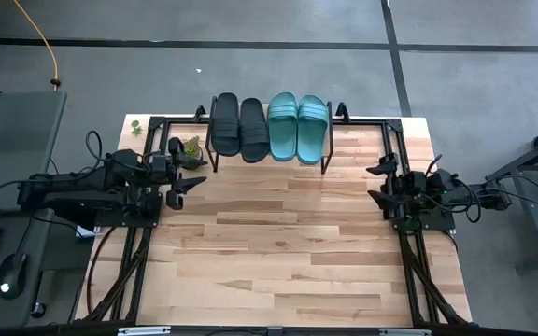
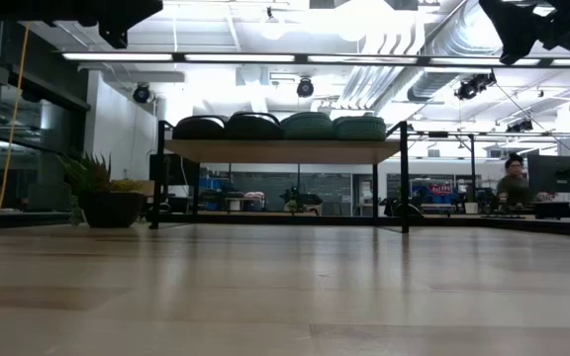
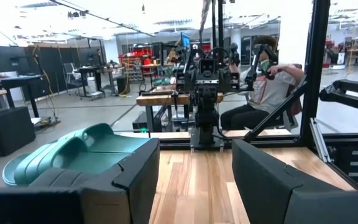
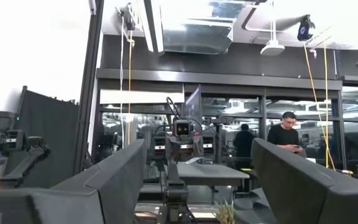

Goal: Pick and place slides into the shelf
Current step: Return to Home Position

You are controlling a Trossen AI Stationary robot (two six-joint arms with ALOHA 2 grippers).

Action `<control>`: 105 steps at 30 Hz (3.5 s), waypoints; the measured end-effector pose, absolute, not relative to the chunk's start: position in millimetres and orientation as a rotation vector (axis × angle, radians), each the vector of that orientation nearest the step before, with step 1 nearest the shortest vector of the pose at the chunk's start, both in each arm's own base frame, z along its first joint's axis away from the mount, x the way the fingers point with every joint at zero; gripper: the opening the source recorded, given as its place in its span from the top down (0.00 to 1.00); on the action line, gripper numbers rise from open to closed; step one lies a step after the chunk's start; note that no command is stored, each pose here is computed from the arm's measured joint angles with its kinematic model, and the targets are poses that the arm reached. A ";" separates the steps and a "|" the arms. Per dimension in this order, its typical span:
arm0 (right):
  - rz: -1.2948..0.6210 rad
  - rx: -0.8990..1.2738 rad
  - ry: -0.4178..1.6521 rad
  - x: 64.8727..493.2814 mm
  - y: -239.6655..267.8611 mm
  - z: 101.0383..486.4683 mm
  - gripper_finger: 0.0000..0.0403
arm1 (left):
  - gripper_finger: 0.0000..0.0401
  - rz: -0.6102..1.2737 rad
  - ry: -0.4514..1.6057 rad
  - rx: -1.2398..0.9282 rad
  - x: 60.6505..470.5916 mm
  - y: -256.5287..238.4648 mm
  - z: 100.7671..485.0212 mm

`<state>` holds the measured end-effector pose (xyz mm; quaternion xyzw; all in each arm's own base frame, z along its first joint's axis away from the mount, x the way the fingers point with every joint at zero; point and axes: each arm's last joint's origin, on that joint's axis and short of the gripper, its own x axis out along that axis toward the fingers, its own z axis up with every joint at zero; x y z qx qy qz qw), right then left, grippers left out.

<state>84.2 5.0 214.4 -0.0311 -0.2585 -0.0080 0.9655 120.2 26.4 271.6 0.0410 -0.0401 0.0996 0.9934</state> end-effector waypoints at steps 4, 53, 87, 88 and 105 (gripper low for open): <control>-0.016 -0.063 -0.518 84.5 5.0 213.9 0.30 | 0.54 0.199 -0.081 0.080 120.4 26.5 270.7; -0.058 -0.063 -0.450 87.5 3.9 207.9 0.30 | 0.54 0.263 -0.122 0.026 89.7 21.5 193.8; -0.145 -0.095 -0.164 95.6 1.7 182.2 0.30 | 0.54 0.317 -0.048 0.049 94.3 24.1 171.0; -0.145 -0.107 -0.152 95.8 1.7 181.1 0.30 | 0.54 0.320 -0.047 0.049 94.3 24.2 171.0; -0.107 -0.191 -0.023 97.6 2.7 169.3 0.30 | 0.54 0.321 -0.022 0.046 94.6 24.3 168.9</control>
